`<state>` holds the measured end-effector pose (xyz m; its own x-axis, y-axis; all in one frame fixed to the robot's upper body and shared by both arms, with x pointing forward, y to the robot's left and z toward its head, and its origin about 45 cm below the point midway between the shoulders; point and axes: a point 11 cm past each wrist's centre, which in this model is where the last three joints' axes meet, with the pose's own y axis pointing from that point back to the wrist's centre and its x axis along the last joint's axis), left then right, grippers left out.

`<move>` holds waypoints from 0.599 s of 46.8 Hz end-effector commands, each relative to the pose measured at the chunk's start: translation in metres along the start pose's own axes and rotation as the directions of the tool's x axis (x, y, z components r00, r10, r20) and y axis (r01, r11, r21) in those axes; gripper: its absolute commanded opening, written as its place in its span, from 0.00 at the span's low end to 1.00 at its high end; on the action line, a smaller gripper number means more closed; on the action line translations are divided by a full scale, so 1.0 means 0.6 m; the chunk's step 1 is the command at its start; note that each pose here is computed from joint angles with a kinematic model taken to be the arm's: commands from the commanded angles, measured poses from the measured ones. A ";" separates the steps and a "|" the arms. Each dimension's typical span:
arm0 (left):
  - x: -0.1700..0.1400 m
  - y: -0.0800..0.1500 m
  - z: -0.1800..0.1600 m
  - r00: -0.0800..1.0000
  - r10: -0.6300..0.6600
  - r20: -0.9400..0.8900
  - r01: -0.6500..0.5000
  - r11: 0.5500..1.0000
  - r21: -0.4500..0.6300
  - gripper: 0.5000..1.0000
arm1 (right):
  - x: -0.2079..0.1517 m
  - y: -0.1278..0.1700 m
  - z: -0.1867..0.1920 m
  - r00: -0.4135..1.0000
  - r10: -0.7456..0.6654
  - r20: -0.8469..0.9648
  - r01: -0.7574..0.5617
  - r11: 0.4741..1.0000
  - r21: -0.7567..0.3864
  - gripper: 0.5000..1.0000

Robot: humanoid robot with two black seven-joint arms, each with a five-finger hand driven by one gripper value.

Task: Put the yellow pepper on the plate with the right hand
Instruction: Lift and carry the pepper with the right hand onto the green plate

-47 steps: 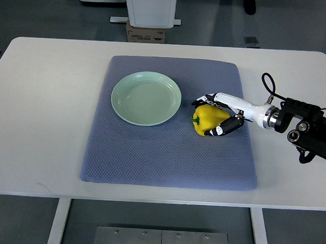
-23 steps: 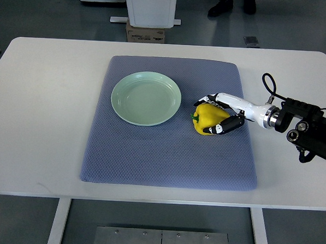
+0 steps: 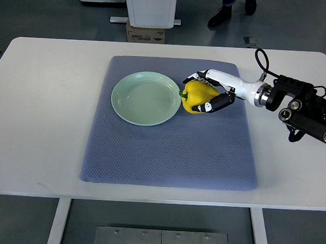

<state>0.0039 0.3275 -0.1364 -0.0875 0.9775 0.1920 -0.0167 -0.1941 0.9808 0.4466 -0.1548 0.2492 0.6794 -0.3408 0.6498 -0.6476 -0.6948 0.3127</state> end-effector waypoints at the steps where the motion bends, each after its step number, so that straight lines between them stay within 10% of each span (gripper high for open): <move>1: 0.000 0.000 0.000 1.000 0.000 0.000 0.000 1.000 0.000 1.00 | 0.007 -0.013 -0.022 1.000 -0.001 -0.015 0.001 1.000 0.008 0.00; 28: 0.000 0.000 0.000 1.000 0.000 0.000 0.000 1.000 0.000 1.00 | -0.053 -0.119 -0.132 0.997 -0.071 -0.043 0.071 0.997 0.009 0.00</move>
<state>0.0039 0.3276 -0.1364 -0.0873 0.9774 0.1924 -0.0167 -0.1946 0.9807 0.4429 -0.0507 0.2643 0.7068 -0.2640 0.6563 -0.5899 -0.7321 0.3408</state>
